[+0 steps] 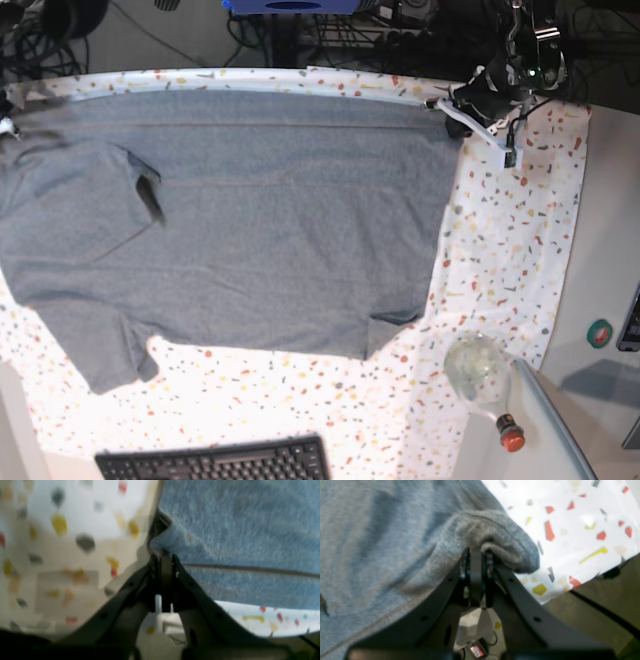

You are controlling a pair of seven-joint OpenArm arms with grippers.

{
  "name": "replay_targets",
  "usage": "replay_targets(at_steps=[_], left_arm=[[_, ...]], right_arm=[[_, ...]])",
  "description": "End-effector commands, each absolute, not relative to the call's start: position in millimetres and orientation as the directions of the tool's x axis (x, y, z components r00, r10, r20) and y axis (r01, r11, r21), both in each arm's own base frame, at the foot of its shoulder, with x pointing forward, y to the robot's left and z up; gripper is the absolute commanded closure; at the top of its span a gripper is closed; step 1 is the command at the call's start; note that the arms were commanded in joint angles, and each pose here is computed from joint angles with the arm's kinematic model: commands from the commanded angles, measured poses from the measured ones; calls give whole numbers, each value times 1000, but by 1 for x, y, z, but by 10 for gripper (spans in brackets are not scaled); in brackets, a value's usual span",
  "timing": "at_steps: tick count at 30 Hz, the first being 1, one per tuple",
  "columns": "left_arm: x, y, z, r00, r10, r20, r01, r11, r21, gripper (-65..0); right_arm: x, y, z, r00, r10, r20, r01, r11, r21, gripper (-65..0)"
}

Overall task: Layout the t-shirt on the table in an organized manner, then fold the t-shirt properly
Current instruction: 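Release the shirt and pull the left gripper back to its corner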

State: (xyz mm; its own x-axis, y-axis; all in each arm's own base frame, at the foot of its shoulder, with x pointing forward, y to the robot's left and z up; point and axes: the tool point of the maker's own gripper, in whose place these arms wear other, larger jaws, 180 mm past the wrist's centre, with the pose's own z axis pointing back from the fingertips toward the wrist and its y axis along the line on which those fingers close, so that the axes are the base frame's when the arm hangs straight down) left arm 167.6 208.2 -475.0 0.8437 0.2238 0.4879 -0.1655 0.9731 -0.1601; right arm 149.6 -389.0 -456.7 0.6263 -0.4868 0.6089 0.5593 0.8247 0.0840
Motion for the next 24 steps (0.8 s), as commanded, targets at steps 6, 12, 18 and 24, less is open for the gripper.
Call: replay_targets(at_steps=[6, 12, 18, 24], left_arm=[[171, 216, -468, 829, 215, 517, -163, 976, -144, 0], [171, 217, -468, 830, 208, 518, -160, 978, -135, 0], [170, 231, -466, 818, 239, 524, -205, 971, -123, 0], [165, 269, -457, 784, 290, 548, -293, 952, -85, -454]], right_arm=[[149, -400, -446, 602, -469, 646, 567, 821, 66, 0], [139, -399, -450, 619, -474, 626, 570, 820, 56, 0], [131, -393, -457, 659, -495, 566, 569, 821, 55, -21], [130, -393, -457, 660, -497, 564, 570, 820, 54, -345]])
